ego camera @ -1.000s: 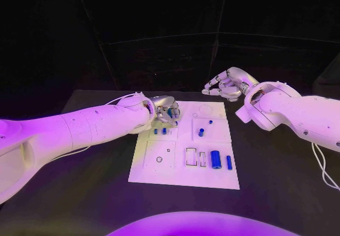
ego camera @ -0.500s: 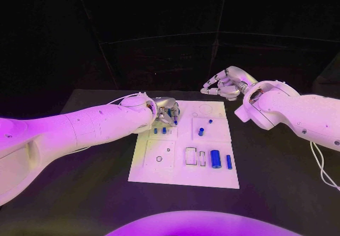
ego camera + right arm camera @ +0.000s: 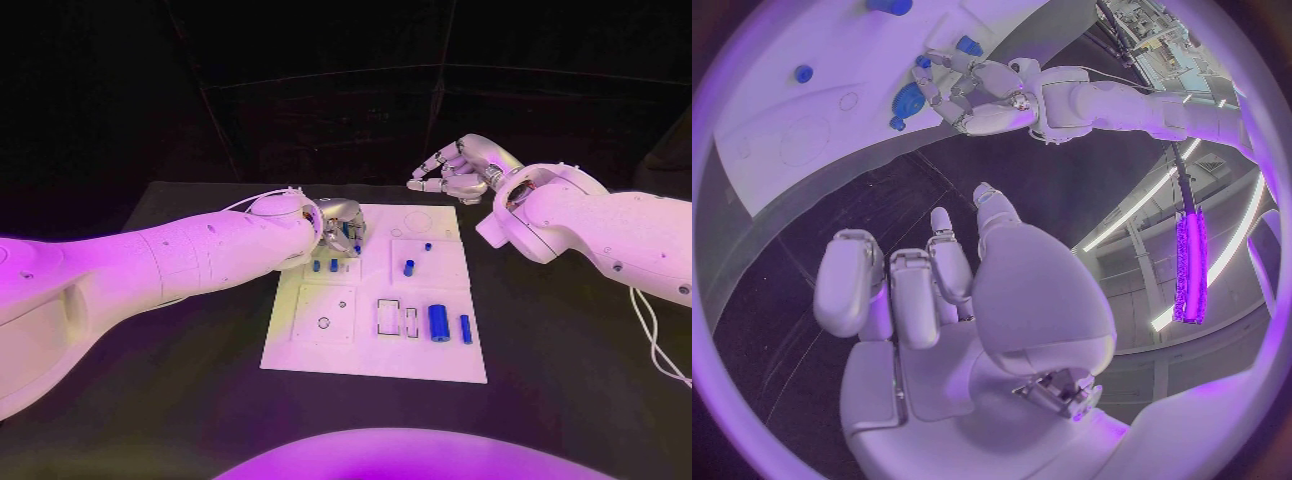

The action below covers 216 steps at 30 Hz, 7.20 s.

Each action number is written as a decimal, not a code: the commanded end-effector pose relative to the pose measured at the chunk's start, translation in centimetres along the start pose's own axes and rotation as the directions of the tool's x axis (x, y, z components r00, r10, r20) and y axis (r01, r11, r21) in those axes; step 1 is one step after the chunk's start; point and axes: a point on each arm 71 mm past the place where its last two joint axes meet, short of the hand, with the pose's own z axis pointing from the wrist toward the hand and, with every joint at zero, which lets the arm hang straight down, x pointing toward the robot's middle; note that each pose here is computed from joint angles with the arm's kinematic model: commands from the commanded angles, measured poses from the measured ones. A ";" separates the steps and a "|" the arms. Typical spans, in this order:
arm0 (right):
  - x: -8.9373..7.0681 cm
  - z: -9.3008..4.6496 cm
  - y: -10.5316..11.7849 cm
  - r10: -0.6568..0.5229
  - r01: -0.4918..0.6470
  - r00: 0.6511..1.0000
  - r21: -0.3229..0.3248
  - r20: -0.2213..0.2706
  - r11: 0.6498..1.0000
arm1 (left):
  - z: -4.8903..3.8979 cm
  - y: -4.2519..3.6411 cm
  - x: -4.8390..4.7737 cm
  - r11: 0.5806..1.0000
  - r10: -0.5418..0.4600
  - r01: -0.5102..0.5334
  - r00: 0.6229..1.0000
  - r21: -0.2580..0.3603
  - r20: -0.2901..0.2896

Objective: Assemble the parts on the task board

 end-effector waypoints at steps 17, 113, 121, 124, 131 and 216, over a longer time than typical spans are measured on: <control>0.0 0.1 0.3 0.003 -0.003 1.000 -0.013 0.001 1.000 | 0.30 0.18 0.32 1.000 0.002 -0.002 1.000 -0.021 -0.010; -0.3 0.1 -0.2 -0.002 0.002 1.000 0.005 0.004 1.000 | -3.52 5.34 -1.30 0.978 -0.173 0.172 0.985 -0.120 -0.002; -0.3 0.1 -0.3 -0.003 0.003 1.000 0.009 0.003 1.000 | -3.57 5.38 -1.32 0.978 -0.173 0.172 0.985 -0.118 0.003; -0.4 0.1 -0.5 -0.005 0.005 1.000 0.019 -0.001 1.000 | -3.65 5.59 -1.37 0.977 -0.174 0.173 0.985 -0.122 0.006; -0.6 0.2 -0.9 -0.035 0.035 0.999 0.031 -0.002 0.999 | -4.26 7.00 -1.75 0.969 -0.197 0.200 0.980 -0.143 0.039; 6.5 -0.8 -4.2 -0.641 0.635 0.758 -0.088 -0.121 0.768 | -10.86 9.46 -4.17 0.275 -0.954 0.872 0.194 0.404 0.230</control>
